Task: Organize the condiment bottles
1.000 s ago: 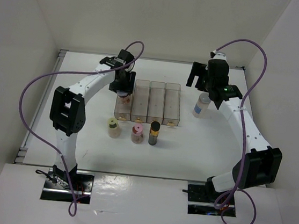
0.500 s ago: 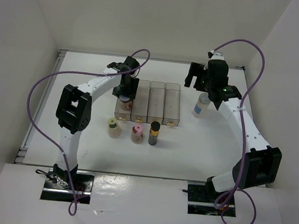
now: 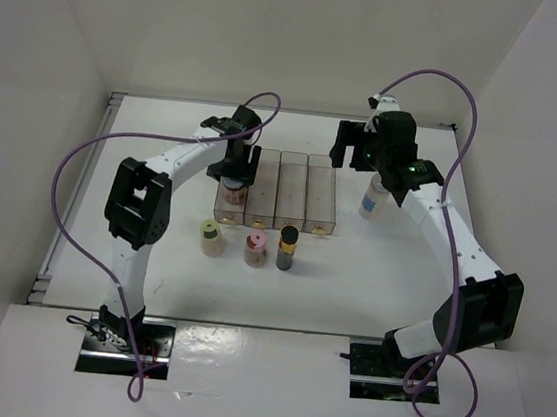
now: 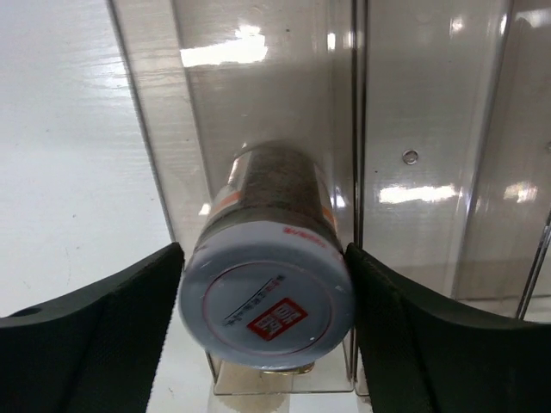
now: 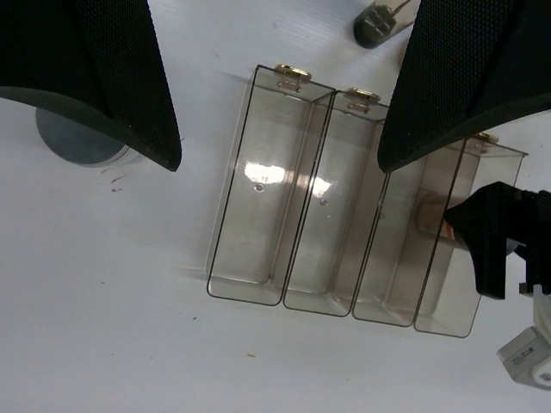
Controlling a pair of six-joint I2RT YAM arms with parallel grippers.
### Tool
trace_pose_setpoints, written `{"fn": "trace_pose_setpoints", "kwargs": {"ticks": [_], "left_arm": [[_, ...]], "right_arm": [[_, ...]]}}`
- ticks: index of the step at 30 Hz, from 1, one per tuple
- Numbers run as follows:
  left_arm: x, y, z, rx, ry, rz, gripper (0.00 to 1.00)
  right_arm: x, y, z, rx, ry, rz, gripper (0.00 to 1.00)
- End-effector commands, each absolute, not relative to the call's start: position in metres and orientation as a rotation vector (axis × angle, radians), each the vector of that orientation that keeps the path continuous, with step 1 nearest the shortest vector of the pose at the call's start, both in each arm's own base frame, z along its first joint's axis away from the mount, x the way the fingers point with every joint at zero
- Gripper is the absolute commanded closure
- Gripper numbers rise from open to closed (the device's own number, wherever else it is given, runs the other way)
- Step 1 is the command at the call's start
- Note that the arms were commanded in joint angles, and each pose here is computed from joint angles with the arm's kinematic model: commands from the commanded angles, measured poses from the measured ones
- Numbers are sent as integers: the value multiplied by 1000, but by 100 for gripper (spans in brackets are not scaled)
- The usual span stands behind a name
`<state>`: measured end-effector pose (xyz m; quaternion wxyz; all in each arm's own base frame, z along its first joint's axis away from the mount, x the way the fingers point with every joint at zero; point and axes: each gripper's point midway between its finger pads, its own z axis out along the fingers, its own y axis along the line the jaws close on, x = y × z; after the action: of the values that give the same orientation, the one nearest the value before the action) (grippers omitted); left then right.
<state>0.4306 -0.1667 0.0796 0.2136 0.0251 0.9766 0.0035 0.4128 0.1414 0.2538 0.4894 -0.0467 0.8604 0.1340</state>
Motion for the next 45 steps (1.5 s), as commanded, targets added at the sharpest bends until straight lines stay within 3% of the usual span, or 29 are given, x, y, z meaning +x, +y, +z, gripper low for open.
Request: {"fn": "trace_pose_setpoints", "kwargs": {"ticks": [1,4,14,22,27,37,45], "left_arm": [[437,-174,130,51,2589,-40,15],[434,-173,151,32,2552,-64,0],[413,-174,236,-70,2390,-224,0],[375,-135,317,-223,2170,-275,0],[343,-93,292,-341,2187,-230,0],[302,-73,236,-392,2330,-262,0],[284,-88,206,-251,2466,-228,0]], "right_arm": [[418,153,283,-171,1996,351,1],[414,162,277,-209,2015,362,1],[410,183,301,-280,1957,406,1],[347,292,314,-686,1831,471,1],[317,339,291,-838,1835,481,1],[298,331,274,-867,1881,474,1],[319,295,293,-567,1893,358,1]]}}
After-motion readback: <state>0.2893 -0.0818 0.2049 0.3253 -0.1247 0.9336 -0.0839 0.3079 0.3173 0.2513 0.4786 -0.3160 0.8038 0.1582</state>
